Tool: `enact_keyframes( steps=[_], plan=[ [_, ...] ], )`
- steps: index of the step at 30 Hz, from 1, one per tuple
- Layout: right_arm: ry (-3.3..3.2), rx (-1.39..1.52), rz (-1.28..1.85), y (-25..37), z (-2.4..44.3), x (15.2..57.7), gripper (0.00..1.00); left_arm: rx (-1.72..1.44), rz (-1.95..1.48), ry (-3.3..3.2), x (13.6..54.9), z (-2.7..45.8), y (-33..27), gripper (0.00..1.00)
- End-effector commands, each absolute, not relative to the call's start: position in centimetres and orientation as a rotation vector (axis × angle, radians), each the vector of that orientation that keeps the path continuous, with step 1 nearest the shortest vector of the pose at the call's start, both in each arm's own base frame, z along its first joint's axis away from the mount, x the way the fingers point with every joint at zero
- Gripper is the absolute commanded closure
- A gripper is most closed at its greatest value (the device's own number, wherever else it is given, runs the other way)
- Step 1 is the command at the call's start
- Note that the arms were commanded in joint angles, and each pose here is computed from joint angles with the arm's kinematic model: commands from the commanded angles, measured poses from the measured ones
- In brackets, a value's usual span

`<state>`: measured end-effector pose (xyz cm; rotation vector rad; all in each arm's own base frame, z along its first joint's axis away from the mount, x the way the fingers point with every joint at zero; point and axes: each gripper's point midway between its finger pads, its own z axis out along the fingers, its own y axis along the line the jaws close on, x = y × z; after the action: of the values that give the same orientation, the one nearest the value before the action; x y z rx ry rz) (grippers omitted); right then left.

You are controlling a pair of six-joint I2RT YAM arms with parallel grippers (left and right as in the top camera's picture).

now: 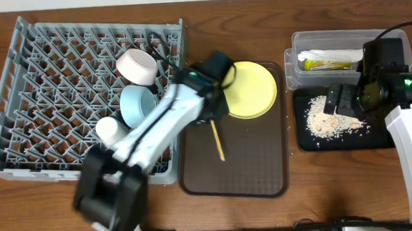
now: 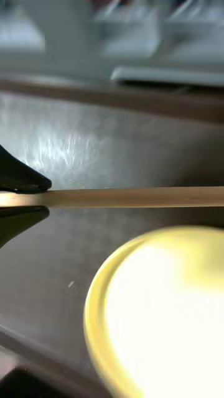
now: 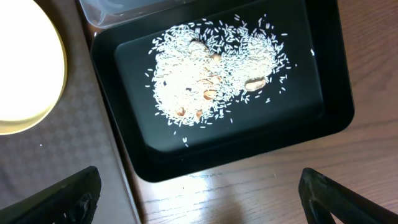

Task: Sort waste into correct bins and load items into the dishwasher
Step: 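Lower the chopstick into the rack and open the left gripper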

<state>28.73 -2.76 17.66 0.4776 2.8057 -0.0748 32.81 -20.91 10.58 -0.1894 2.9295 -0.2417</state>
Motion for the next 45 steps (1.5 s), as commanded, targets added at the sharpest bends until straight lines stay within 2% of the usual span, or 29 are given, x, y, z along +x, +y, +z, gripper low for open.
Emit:
enact_keyframes(
  steps=[1,9,19,21,22,23,27,31,35,37,45],
  plan=[
    [2.787,0.471,-0.088,-3.0,18.2,28.9,0.01,0.190,-0.215,2.831,33.4,13.9,-19.4,0.92],
    [2.788,0.471,-0.088,-3.0,18.2,28.9,0.01,0.496,-0.132,2.699,34.1,17.5,-14.9,0.92],
    [2.788,0.471,-0.087,-3.0,18.2,28.9,0.01,0.420,-0.083,2.716,36.4,16.2,-11.1,0.92],
    [2.788,0.471,-0.088,-3.0,18.2,28.9,0.01,0.410,-0.080,2.726,36.6,15.8,-10.9,0.83],
    [2.788,0.471,-0.087,-3.0,18.2,28.9,0.01,0.410,-0.079,2.729,36.7,15.7,-10.9,0.69],
    [2.788,0.471,-0.087,-3.0,18.2,28.9,0.01,0.409,-0.079,2.727,36.8,15.7,-10.9,0.59],
    [2.788,0.471,-0.088,-3.0,18.2,28.9,0.01,0.400,-0.084,2.709,37.2,15.8,-11.0,0.43],
    [2.788,0.471,-0.087,-3.0,18.2,28.9,0.01,0.305,-0.114,2.698,37.7,16.1,-11.3,0.41],
    [2.787,0.471,-0.087,-3.0,18.2,28.9,0.01,0.221,-0.308,2.696,37.7,16.5,-13.4,0.37],
    [2.787,0.471,-0.087,-3.0,18.2,28.9,0.01,0.256,-0.417,2.666,37.8,17.0,-15.1,0.37],
    [2.784,0.470,-0.086,-3.0,18.3,29.0,0.01,0.547,-0.426,2.524,38.1,17.2,-21.6,0.35]
  ],
)
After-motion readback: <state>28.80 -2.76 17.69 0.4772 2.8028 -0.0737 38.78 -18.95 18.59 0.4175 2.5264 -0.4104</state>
